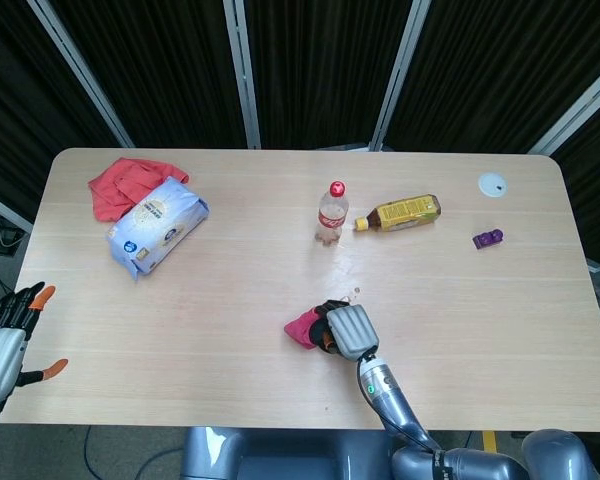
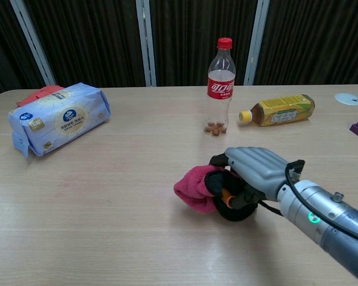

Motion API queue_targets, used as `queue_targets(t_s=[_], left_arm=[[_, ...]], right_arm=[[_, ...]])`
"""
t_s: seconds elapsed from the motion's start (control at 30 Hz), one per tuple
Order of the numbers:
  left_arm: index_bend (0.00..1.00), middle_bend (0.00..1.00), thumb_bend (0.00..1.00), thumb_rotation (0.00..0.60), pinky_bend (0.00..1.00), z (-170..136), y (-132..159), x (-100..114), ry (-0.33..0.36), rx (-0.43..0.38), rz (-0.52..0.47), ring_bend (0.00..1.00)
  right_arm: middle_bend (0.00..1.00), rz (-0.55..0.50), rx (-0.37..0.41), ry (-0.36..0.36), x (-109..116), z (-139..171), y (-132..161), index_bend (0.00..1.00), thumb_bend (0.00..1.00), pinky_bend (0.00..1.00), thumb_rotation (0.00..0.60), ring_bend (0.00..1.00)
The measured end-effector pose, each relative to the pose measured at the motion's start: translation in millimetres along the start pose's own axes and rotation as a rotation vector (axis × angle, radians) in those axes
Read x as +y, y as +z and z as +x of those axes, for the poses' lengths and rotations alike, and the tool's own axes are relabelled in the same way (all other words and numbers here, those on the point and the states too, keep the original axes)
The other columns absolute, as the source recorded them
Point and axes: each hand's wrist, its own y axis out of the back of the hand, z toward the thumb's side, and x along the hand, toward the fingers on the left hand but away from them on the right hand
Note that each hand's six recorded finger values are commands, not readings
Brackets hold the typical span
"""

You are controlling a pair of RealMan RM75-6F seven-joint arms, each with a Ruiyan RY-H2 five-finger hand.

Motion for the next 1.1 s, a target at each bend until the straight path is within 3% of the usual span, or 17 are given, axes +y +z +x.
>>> queue_targets(t_s=[0.23,0.4,0.67,0.93,1.1], left_arm=[[0.0,0.0,0.0,0.6,0.0,1,-1,0,-0.003,0.005,-0.008,0.0],[0.0,0.0,0.0,0.6,0.0,1,-2,0,-0.003,0.012,-0.015,0.0],[0.0,0.0,0.0,0.6,0.0,1,-1,1,-0.005,0.011,-0.03,0.0],[0.0,0.0,0.0,0.6,0.0,1,0,1,-0.003,0.01,-0.028,0.0],[0.0,0.0,0.0,0.6,0.0,1,1,1,0.001,0.005,-0.03,0.0]], right_arm=[[0.65,0.04,-0.029,0.019,-15,-8,-3,0.76,0.55,0.69,0.6,0.52],[0.65,0.101,-0.097,0.009,-15,-22,-28,0.76,0.55,0.69,0.6,0.52],[0.65,0.186,-0.28,-0.046,12,-42,-99,0.76,0.55,0.69,0.6,0.51],[0.65,0.257,-0.42,-0.096,48,-39,-160,0.76,0.55,0.69,0.6,0.51],[0.65,0.262,-0.449,-0.081,48,-31,-174,0.76,0.55,0.69,0.6,0.52]])
